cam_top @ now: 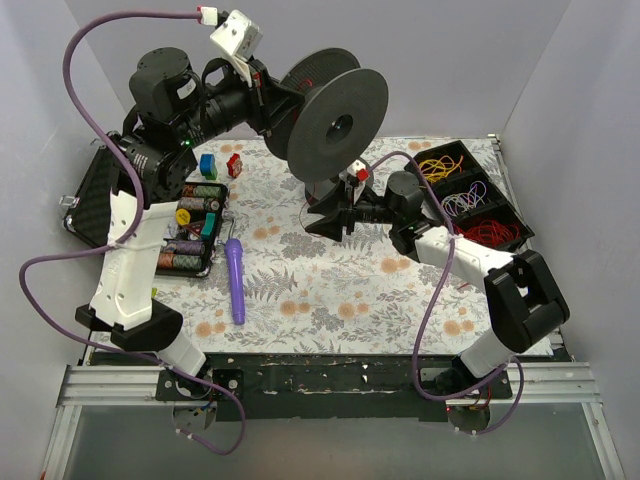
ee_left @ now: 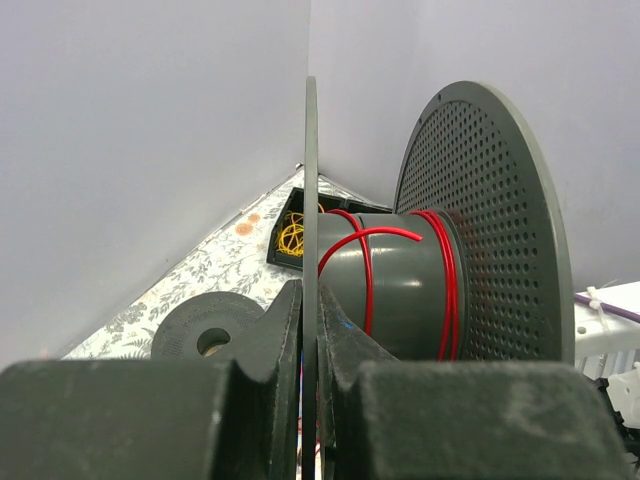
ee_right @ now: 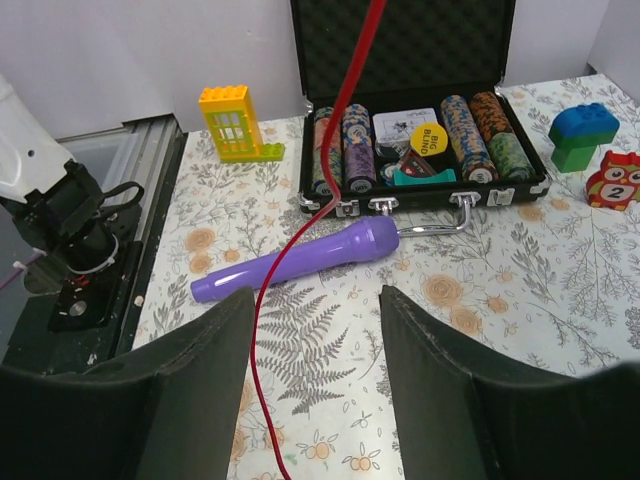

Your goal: Wrap the cables

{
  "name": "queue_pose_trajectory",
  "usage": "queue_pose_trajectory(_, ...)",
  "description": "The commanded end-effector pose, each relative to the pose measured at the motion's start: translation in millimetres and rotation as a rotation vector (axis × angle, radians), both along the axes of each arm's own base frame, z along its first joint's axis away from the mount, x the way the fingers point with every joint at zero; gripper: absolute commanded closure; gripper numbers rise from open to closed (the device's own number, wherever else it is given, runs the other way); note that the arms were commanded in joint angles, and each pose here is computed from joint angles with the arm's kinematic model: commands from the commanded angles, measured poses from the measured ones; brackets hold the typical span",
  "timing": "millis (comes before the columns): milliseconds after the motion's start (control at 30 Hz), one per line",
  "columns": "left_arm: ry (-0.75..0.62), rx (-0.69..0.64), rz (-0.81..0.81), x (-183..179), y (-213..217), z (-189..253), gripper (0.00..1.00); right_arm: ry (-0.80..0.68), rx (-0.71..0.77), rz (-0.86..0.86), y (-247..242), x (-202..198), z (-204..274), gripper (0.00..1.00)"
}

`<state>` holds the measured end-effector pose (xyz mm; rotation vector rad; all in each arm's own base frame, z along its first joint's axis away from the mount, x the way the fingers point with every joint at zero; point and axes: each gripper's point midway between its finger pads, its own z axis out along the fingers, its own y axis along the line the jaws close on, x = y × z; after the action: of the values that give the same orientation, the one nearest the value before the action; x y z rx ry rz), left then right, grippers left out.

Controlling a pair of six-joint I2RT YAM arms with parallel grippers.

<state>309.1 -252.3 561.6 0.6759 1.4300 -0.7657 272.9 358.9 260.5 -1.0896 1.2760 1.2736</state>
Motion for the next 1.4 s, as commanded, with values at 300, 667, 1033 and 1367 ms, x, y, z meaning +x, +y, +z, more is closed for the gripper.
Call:
queue_pose_trajectory(300,-0.116,-0.056,-0.032,-25.2,7.5,40.6,1.00,0.025,-0.120,0.114,6.5,-3.7,-38.3,0.39)
queue_pose_trajectory(667,-0.146,0.038,0.048,-17.1,21.2,25.8,1.00,0.120,-0.229,-0.092,-43.7,20.3,-65.4,0.99)
queue_pose_trajectory(1033,0.124,0.693,-0.152,-8.8,30.4,-221.9,1.00,0.134,-0.284,-0.476,-131.9,73.4,6.4,0.99)
queue_pose_trajectory(1367,0.246,0.600,0.198,54.6,25.3,-264.8,1.00,0.246,-0.129,-0.262,-33.0,6.8,105.1,0.99)
